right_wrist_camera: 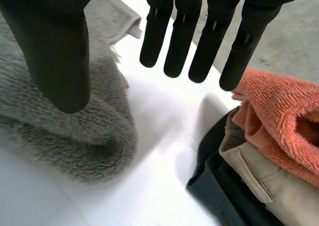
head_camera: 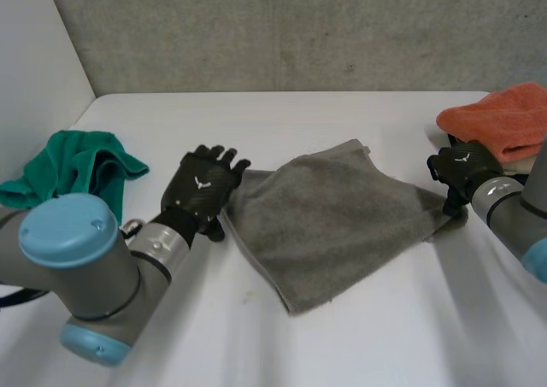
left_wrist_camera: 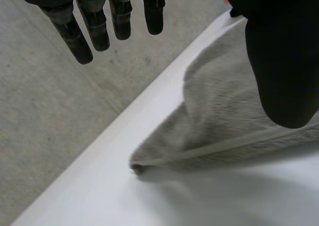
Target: Fold the laundry.
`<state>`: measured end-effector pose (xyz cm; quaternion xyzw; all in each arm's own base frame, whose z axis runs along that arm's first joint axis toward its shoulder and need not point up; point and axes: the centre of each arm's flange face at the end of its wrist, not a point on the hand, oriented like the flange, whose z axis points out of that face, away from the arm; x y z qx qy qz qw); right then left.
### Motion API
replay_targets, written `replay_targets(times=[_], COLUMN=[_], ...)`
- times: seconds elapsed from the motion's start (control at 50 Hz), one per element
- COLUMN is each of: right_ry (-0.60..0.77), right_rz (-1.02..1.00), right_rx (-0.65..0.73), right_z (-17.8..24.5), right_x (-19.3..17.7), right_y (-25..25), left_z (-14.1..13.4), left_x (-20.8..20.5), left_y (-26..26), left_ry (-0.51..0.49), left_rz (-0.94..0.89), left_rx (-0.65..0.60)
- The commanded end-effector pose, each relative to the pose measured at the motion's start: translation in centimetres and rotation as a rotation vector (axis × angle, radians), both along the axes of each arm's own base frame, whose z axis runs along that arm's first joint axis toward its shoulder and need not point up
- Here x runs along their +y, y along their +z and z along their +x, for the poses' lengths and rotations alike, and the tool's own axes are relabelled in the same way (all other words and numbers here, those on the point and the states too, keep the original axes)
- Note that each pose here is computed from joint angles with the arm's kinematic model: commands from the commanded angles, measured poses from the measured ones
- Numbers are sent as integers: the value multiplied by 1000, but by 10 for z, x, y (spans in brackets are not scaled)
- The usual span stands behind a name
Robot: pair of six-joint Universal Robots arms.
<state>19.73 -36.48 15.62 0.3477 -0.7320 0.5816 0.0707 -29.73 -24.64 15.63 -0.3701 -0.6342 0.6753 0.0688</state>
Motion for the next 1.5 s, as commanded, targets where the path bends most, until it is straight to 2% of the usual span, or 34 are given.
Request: replay_targets(times=[0.02, 0.22, 0.3, 0.42, 0.5, 0.68, 0.76, 0.84, 0.98, 1.2, 1.34, 1.42, 1.5], right_ry=[19, 17, 21, 2, 42, 195, 240, 302, 332, 354, 310, 247, 228], right_rz=[109, 151, 141, 54, 22, -219, -261, -266, -273, -341, -386, -368, -336], right_rx=[22, 23, 31, 1, -46, -220, -290, -334, -374, -488, -517, -492, -460], right_z=[-5, -4, 0, 0, 12, 46, 59, 78, 97, 113, 105, 91, 83], right_x=[4, -1, -6, -18, -8, 45, 61, 84, 110, 147, 139, 117, 95], right_y=[11, -12, -28, -22, 0, 132, 161, 180, 206, 248, 263, 253, 236], left_z=[5, 6, 5, 1, -2, -12, -20, -28, -40, -59, -55, -40, -24], left_x=[-25, -60, -74, -87, -93, -92, -88, -85, -79, -57, -56, -62, -45], left_y=[18, 24, 23, 18, 11, -5, -12, -18, -23, -23, -21, 15, 52], left_ry=[-10, -64, -90, -107, -106, -110, -115, -99, -45, -42, 14, 89, 93], left_rz=[-10, 147, 172, 168, 158, 154, 152, 148, 142, 174, 182, 165, 226], left_rx=[-3, -80, -112, -153, -175, -217, -234, -259, -298, -302, -319, -285, -198])
